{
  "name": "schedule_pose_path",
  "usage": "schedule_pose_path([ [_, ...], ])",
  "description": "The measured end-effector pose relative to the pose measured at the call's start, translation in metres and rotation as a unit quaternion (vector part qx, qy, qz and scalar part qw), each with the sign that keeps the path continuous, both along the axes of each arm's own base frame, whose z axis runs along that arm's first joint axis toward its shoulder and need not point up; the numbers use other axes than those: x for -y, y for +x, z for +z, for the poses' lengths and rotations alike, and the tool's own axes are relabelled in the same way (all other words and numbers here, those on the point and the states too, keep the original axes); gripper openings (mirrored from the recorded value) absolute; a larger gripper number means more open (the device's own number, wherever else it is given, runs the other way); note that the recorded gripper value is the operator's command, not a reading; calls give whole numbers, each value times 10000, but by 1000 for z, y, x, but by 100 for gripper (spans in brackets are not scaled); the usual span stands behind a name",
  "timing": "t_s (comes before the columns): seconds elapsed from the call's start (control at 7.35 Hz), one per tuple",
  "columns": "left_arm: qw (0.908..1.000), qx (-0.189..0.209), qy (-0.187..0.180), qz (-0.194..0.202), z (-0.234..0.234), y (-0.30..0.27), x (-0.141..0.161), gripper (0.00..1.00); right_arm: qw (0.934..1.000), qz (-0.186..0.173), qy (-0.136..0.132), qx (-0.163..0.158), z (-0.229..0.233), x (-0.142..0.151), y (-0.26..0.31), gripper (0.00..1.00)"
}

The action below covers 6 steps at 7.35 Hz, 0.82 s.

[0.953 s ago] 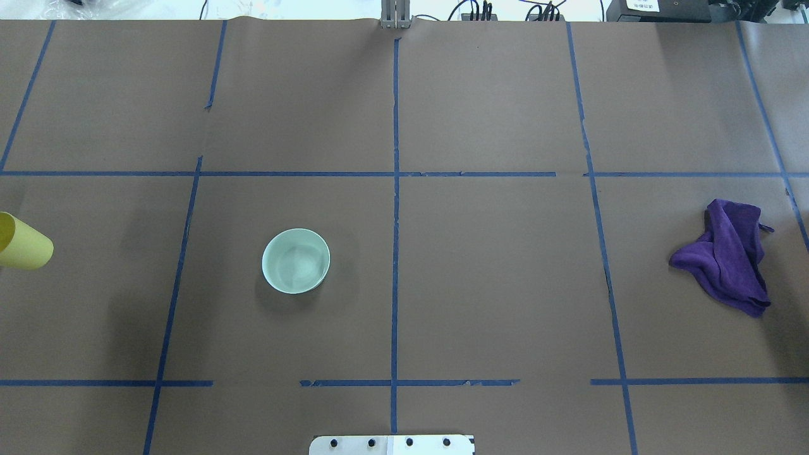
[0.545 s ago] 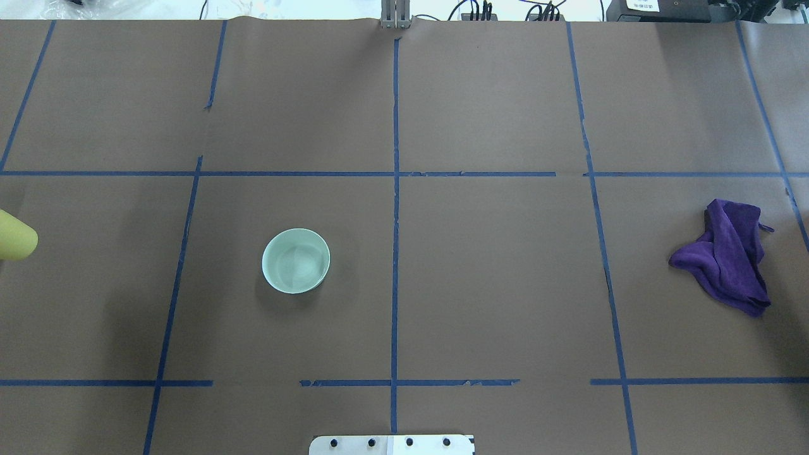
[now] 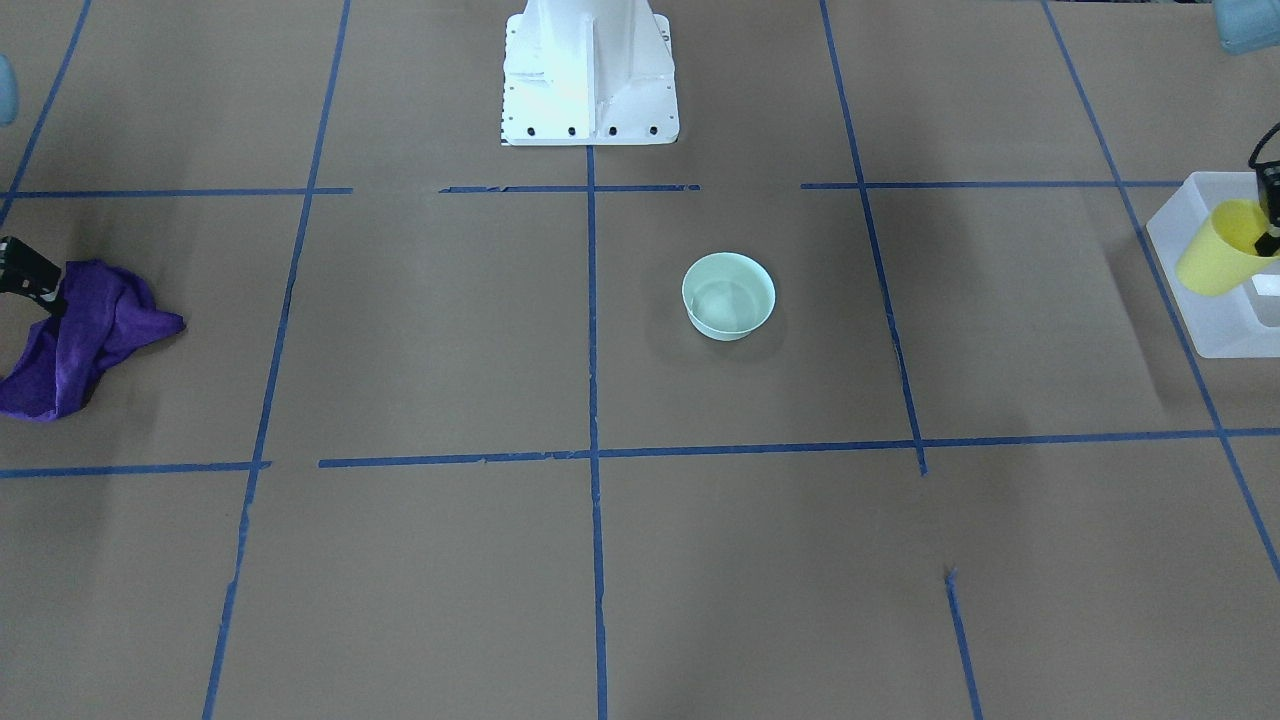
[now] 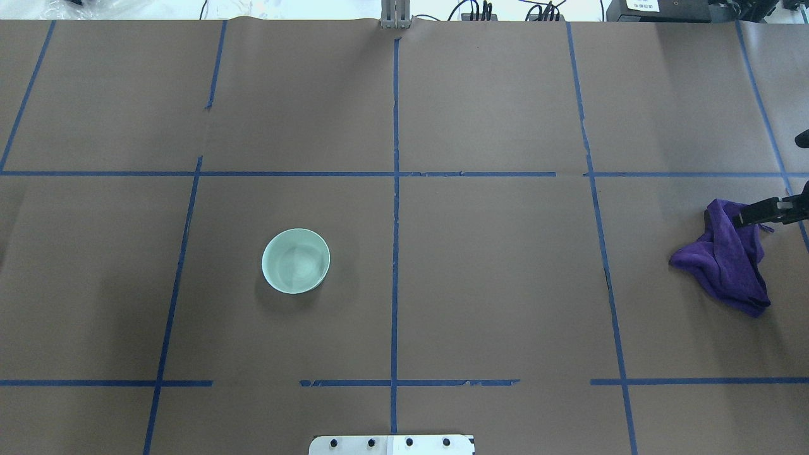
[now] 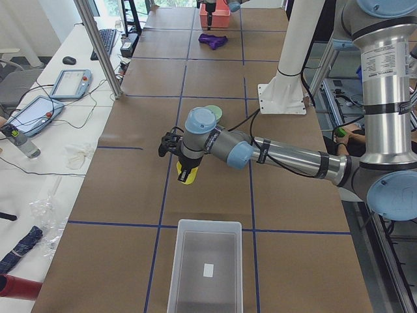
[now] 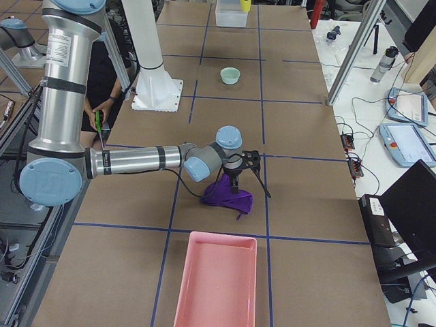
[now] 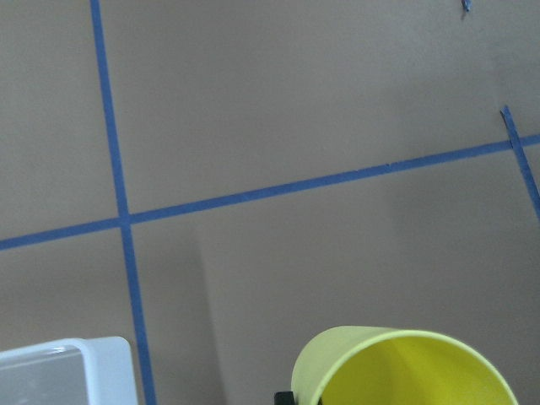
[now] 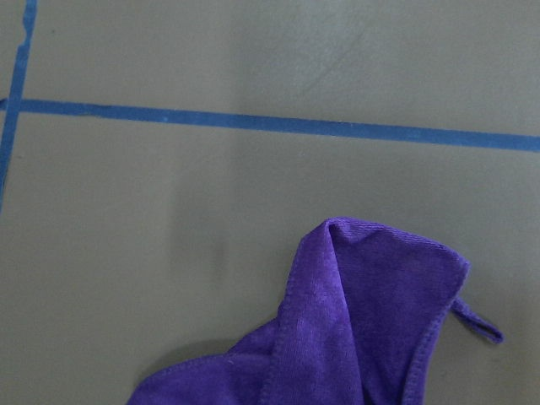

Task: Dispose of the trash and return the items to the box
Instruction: 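Carry the yellow cup over the clear bin while the right gripper grasps the cloth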

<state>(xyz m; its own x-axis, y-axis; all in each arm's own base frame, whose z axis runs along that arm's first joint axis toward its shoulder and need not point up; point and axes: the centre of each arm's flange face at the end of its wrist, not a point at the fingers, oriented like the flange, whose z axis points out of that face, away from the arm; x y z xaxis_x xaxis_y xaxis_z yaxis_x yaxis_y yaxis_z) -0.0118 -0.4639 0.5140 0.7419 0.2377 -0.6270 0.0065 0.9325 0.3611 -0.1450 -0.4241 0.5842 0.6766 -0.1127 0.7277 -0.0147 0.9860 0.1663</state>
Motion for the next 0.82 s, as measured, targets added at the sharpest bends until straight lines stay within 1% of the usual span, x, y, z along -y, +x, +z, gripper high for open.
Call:
schedule_pose_path([
  [0.27, 9981, 596, 123, -88, -21, -56, 31, 0, 9994, -320, 133, -79, 16, -26, -26, 100],
  [0.41, 9968, 773, 155, -95, -31, -77, 41, 0, 9987, -465, 162, -124, 20, -33, -37, 100],
  [0.54, 9960, 869, 166, -85, -31, -92, 44, 0, 9980, -577, 182, -175, 23, -39, -47, 100],
  [0.82, 9953, 960, 142, -31, -17, -111, 47, 0, 9971, -681, 176, -274, 31, -43, -58, 100],
])
